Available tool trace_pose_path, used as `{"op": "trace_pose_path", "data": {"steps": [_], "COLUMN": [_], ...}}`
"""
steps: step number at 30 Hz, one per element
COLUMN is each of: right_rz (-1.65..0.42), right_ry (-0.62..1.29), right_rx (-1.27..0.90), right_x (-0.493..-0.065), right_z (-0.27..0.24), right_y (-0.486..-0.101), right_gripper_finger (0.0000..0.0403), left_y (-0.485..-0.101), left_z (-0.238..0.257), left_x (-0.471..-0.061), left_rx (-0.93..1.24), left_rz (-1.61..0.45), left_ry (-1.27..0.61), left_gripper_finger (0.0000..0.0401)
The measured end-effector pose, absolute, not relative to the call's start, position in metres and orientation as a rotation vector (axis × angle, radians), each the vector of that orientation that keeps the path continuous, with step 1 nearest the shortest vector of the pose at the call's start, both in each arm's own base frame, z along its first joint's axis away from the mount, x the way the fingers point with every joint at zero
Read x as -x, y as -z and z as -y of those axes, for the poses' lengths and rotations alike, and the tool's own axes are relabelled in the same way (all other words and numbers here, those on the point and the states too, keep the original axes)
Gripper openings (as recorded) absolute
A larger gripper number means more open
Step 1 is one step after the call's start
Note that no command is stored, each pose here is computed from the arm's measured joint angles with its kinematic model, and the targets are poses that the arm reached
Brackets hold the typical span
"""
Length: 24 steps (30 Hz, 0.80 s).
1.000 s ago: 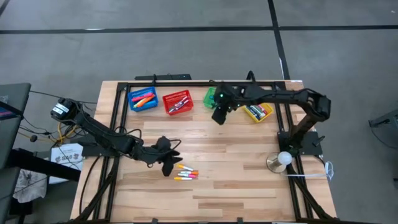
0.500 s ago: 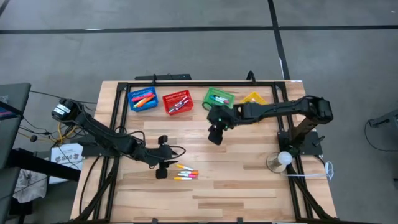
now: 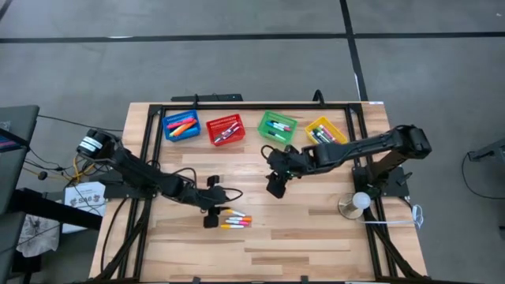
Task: Pick & Place Markers
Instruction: Put the top small yellow highlighter pen into the green bin
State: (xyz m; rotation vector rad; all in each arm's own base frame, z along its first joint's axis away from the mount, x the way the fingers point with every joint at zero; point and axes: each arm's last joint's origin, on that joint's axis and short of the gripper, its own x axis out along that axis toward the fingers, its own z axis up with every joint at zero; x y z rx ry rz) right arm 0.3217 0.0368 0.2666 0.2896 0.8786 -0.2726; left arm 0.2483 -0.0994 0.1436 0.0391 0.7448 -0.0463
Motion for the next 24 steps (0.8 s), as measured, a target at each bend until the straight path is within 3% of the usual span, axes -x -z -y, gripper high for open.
{"op": "trace_pose_path", "data": {"steps": [14, 24], "right_rz": [-0.79, -0.772], "right_ry": [0.274, 0.271], "right_rx": [-0.273, -0.275], "right_x": [-0.305, -0.303], "right_z": [-0.052, -0.052], "right_y": [-0.29, -0.293], "right_gripper_finger": [0.0167, 0.0164], "left_y": [-0.115, -0.098], "left_z": [0.097, 0.097], "left_x": [-0.261, -0.264], "left_rx": [0.012, 0.001], "left_rz": [-0.831, -0.871], "left_ry": [0.239, 0.203], "left_gripper_finger": [0.0144, 0.0137]}}
